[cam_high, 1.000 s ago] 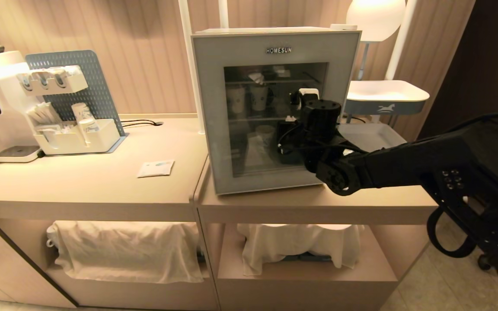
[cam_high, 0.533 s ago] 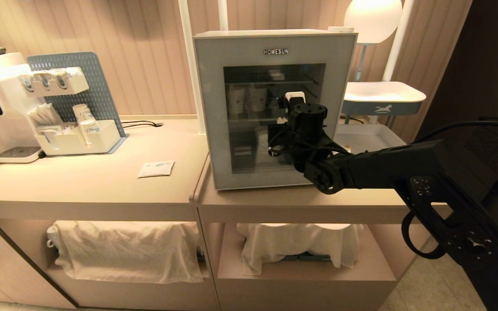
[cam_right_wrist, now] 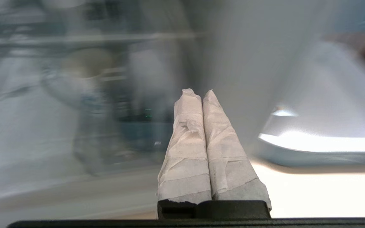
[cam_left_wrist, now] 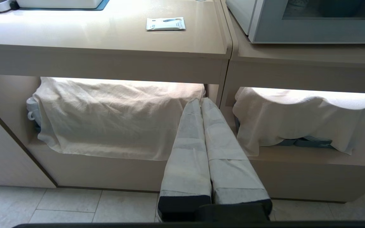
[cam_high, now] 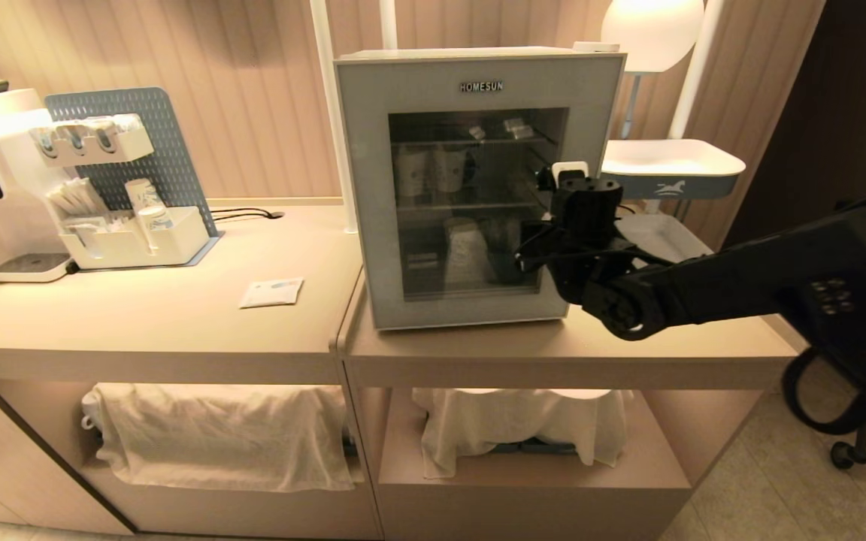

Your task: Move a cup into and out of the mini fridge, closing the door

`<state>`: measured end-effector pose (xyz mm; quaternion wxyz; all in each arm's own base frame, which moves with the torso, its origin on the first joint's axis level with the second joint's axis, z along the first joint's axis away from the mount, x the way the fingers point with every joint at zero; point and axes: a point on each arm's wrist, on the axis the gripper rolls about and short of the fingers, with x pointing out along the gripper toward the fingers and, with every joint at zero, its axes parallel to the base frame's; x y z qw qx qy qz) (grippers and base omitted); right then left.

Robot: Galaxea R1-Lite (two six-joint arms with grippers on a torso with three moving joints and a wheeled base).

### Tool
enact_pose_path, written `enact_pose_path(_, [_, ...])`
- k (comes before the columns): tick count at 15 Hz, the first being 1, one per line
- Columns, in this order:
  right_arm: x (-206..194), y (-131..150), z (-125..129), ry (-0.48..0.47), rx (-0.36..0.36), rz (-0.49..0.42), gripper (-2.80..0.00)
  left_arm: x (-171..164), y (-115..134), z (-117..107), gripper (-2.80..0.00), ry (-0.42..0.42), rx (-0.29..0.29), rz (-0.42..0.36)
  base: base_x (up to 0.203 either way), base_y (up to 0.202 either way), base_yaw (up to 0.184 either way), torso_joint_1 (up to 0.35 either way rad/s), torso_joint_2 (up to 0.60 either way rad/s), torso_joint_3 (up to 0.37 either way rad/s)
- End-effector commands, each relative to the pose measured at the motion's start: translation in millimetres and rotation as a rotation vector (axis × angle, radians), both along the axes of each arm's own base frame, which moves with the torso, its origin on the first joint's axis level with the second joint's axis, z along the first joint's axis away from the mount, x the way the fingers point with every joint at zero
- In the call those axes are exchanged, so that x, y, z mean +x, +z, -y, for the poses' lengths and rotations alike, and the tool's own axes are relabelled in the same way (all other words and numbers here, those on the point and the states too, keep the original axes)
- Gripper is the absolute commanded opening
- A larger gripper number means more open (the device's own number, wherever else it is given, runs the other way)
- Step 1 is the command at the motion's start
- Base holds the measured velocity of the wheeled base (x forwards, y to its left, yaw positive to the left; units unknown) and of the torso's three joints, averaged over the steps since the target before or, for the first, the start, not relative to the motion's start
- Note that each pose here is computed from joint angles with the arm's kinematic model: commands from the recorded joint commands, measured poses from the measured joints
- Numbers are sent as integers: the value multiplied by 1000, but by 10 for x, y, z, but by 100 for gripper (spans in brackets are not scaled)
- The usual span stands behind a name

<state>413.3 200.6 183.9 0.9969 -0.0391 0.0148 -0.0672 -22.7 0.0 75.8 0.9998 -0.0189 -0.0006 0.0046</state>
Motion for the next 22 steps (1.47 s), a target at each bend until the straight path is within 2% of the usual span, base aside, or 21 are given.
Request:
enact_pose_path(1, [-578,672,459,-70,32,98,-280,2,-8,0,-280,0,-1,-3,0,0,0,0,0,0])
enact_pose_path(4, [-1738,1366,1337,-273,60,260,-280,2,-8,0,-280,0,-1,-3,0,0,0,0,0,0])
enact_pose_path(6, [-2721,1611,1837,-418,88,387,-280,2,-8,0,-280,0,-1,-3,0,0,0,0,0,0])
enact_pose_path(7, [-3198,1612,1994,-477,96,437,-280,2,-8,0,-280,0,-1,-3,0,0,0,0,0,0])
enact_pose_path(8, [-3641,1530,2096,-523,98,475,-280,2,-8,0,-280,0,-1,-3,0,0,0,0,0,0])
enact_pose_path(10, [-4331,1166,2179,-547,82,505,-280,2,-8,0,-280,0,-1,-3,0,0,0,0,0,0])
enact_pose_path(13, [-4851,360,2184,-548,51,485,-280,2,-8,0,-280,0,-1,-3,0,0,0,0,0,0])
enact_pose_path(14, [-4853,84,2169,-509,45,480,-280,2,-8,0,-280,1,-1,-3,0,0,0,0,0,0])
enact_pose_path(15, [-4753,-177,2145,-427,39,475,-280,2,-8,0,-280,0,-1,-3,0,0,0,0,0,0])
enact_pose_path(16, [-4611,-423,2109,-279,19,459,-280,2,-8,0,-280,0,-1,-3,0,0,0,0,0,0])
enact_pose_path(17, [-4487,-635,2078,-153,3,399,-280,2,-8,0,-280,0,-1,-3,0,0,0,0,0,0])
enact_pose_path(19, [-4377,-903,2033,32,0,233,-280,2,-8,0,-280,0,-1,-3,0,0,0,0,0,0])
enact_pose_path(21, [-4371,-1128,2013,111,17,-35,-280,2,-8,0,-280,0,-1,-3,0,0,0,0,0,0])
enact_pose_path(22, [-4377,-1176,2010,124,24,-86,-280,2,-8,0,-280,0,-1,-3,0,0,0,0,0,0])
